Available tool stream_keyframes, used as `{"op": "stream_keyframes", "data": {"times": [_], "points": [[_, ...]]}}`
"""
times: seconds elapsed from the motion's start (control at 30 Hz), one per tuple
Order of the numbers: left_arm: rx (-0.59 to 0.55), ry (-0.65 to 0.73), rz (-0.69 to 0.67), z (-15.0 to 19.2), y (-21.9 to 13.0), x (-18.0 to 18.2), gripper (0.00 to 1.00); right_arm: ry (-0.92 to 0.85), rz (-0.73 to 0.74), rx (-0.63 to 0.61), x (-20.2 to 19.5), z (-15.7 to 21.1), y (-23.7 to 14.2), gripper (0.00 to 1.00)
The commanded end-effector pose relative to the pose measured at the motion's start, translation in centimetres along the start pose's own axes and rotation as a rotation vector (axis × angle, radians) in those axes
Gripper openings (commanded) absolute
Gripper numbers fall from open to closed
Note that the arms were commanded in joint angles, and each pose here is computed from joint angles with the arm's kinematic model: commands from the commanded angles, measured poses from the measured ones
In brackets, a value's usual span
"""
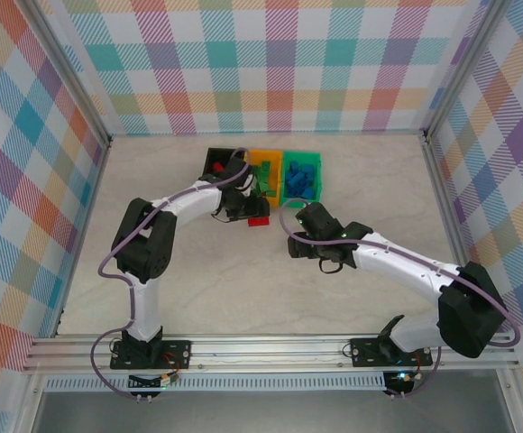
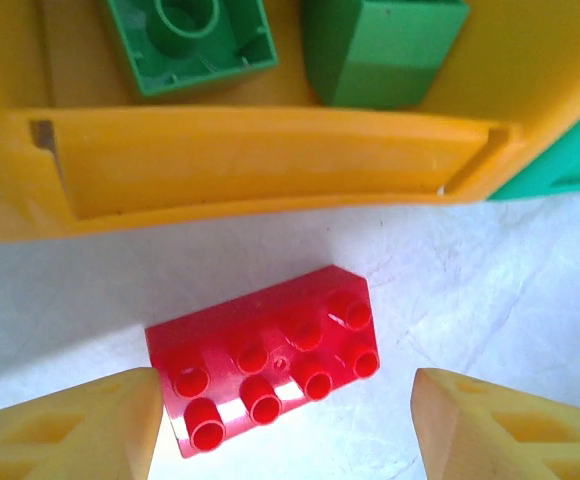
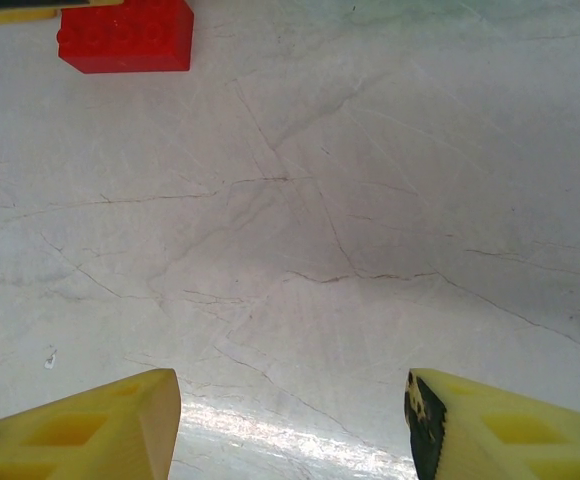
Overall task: Sort the legos into containers by color
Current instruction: Move the container to the top-center of the table, then pick up the lego from the center of the table.
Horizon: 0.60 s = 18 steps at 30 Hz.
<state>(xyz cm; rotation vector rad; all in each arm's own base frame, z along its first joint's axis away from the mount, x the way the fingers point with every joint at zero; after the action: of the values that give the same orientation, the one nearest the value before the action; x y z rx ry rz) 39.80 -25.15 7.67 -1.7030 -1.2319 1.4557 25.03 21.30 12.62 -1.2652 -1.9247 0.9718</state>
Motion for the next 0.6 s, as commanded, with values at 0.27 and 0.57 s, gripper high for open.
{"op": "stream_keyframes", "data": {"times": [0.27,0.57], "points": [[0.031,0.136,-0.024,-0.2,1.4,-1.1,0.67,0.029,-0.018,-0.040,0.1,-0.5,-1.0,0.62],[0.087,0.186,-0.019,3.6,1.3,-2.3,0.67,0.033,-0.015,-0.043,0.0,-0.4,-0.9,0.62]]}}
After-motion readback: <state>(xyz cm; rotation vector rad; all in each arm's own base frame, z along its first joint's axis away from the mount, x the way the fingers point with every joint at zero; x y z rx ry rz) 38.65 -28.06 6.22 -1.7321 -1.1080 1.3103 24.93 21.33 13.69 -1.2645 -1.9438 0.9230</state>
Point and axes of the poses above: each hand's point on the last joint's axis, 136 mm out from that joint toward the fingers, its own y axis out along the fingers, its own x axis along the line the jaws close on, z = x × y, the point moved 2 cm from there along -y, back along the fingers, and after that the axes turned 9 degrees about -y, right-handed, at the moved point
